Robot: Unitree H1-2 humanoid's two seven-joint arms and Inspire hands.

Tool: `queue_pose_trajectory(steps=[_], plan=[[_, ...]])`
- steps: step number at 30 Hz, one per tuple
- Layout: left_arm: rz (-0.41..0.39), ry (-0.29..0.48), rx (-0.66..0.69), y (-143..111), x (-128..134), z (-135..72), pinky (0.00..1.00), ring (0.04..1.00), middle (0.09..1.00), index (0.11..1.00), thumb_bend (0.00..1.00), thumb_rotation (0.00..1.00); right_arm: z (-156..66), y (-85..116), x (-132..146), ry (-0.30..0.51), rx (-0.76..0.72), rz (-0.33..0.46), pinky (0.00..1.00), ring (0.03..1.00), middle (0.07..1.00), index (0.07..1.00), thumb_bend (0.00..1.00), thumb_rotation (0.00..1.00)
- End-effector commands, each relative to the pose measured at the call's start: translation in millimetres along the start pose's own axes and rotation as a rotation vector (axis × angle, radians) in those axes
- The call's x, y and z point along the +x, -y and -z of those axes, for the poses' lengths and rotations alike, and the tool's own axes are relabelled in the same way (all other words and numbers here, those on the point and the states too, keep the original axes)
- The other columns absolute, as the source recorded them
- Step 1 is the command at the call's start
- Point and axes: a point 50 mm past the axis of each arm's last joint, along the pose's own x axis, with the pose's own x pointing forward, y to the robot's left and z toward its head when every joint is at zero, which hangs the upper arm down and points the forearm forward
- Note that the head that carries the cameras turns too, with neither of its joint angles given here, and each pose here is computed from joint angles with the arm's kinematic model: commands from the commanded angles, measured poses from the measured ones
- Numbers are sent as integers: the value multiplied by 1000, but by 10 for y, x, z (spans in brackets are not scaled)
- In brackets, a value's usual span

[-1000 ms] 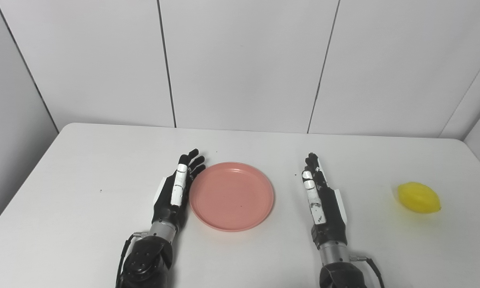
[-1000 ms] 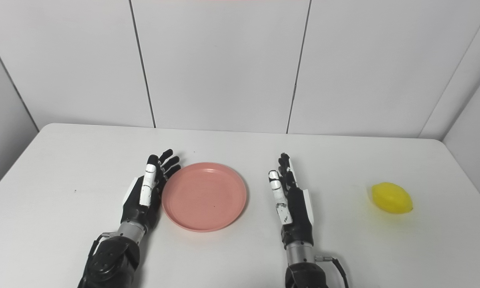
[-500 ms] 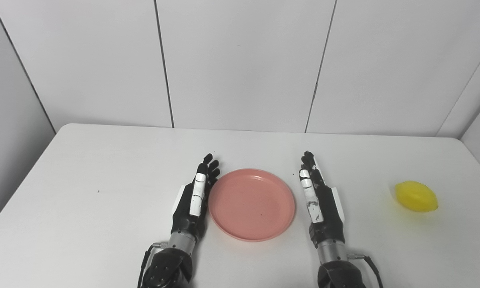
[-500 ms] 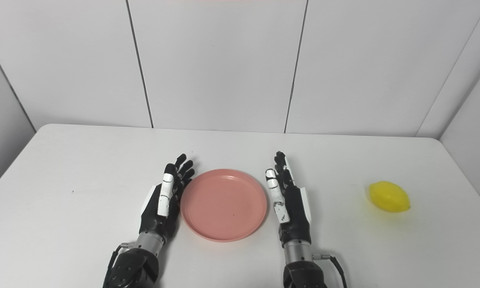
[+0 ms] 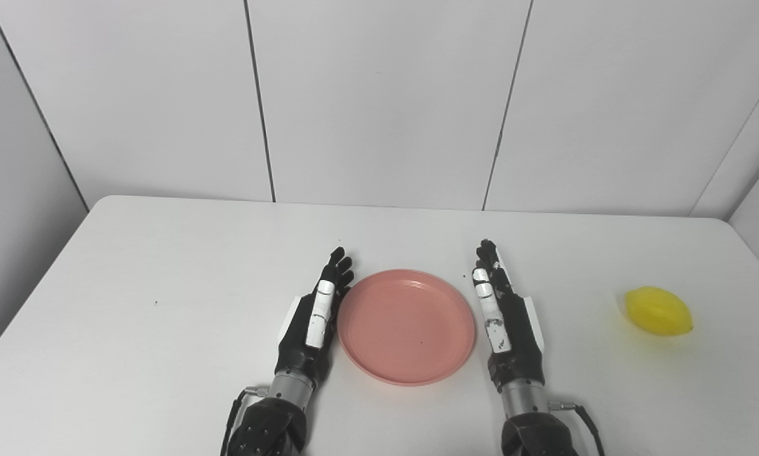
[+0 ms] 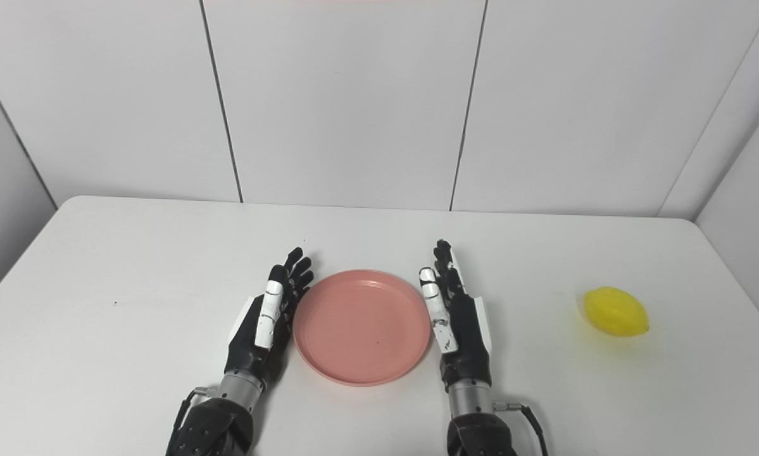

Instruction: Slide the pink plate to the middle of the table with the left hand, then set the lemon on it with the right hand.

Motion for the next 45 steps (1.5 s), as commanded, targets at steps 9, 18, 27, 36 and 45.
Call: queue_pose_trajectory(steps=[9,18,27,36,45], plan=[[-1,37,127,-89,-9,-36,1000,976,973,977,692,1000,-377,292,149,195,-233,122,950,953,959,951,721,872],[-46,66,145,-182,10,-73,997,961,960,953,695,1000,-613,730,138,238,-515,152,852,896,906,914,711,829],[-94,76,101,-288,15,-16,952,929,930,915,720,1000,-842,1137,57,229,-664,154,812,861,879,882,728,732],[-82,69,23,-318,52,-34,978,954,947,939,674,1000,-953,1455,64,149,-778,179,831,878,880,876,747,647],[-67,65,2,-382,84,-5,990,967,969,956,665,1000,-1115,1810,119,44,-936,207,810,849,856,848,819,573]])
